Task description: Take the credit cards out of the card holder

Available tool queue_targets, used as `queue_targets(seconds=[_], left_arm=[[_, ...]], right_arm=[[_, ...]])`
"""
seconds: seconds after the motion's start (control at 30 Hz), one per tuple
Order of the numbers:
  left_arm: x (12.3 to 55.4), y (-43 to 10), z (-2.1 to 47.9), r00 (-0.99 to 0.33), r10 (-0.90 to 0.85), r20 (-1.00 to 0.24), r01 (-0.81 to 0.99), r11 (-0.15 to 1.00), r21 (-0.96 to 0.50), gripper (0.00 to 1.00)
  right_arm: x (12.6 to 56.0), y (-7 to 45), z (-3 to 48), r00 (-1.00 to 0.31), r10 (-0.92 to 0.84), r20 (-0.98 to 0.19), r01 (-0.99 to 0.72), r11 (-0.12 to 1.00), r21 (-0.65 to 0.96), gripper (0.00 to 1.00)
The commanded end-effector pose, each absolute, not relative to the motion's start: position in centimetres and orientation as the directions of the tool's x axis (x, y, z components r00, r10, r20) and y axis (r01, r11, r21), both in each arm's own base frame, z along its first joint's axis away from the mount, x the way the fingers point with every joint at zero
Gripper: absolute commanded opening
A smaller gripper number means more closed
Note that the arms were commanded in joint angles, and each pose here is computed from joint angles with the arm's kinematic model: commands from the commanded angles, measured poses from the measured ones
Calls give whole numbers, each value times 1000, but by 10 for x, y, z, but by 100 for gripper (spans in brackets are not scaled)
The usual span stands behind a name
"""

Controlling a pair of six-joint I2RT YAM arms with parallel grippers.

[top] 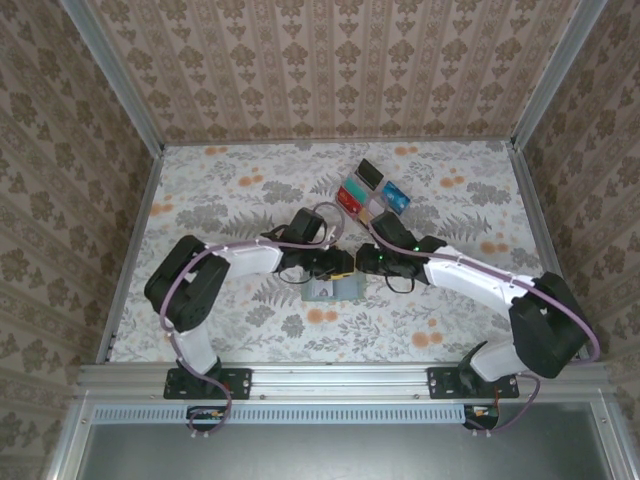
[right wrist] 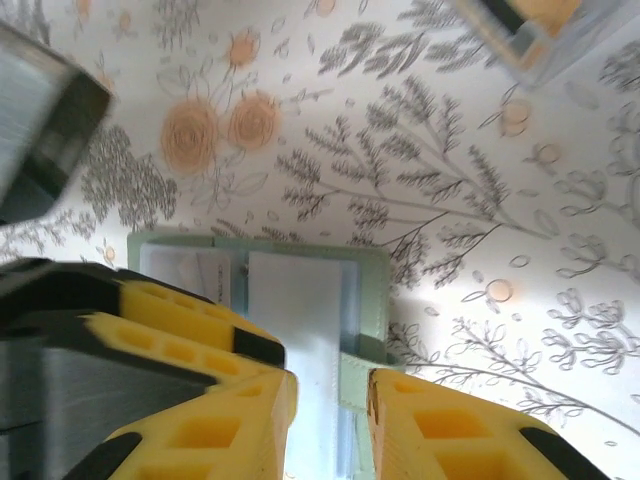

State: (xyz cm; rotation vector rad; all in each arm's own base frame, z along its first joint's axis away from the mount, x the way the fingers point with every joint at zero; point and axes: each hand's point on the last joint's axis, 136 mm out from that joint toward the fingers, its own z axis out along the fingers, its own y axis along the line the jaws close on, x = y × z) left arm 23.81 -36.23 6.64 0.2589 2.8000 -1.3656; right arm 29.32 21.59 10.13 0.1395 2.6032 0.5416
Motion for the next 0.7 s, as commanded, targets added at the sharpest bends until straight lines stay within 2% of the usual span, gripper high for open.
queue_targets(seconds=[0.0,0.13,0.33,0.53,0.67], left_arm=[[247,-361,52,-990,119,-77,137,662,-737,27],[246,-355,39,-992,112,-60,122,703,-701,24],[251,-346,58,-987,109,-115,159,706,-690,22],[266,-311,85,-983,23,-183,145,711,-688,21],[269,-269,85,-981,-47,-187,83,772,-630,21]], right_arm=[[297,203,113,-842,244,-480,36,915,401,29],[296,201,115,-842,242,-482,34,916,400,29],[299,201,123,-831,252,-495,31,911,411,29],[306,215,155,-830,189,-525,-70,898,434,30],[302,247,157,-875,113,-471,-148,863,482,29]])
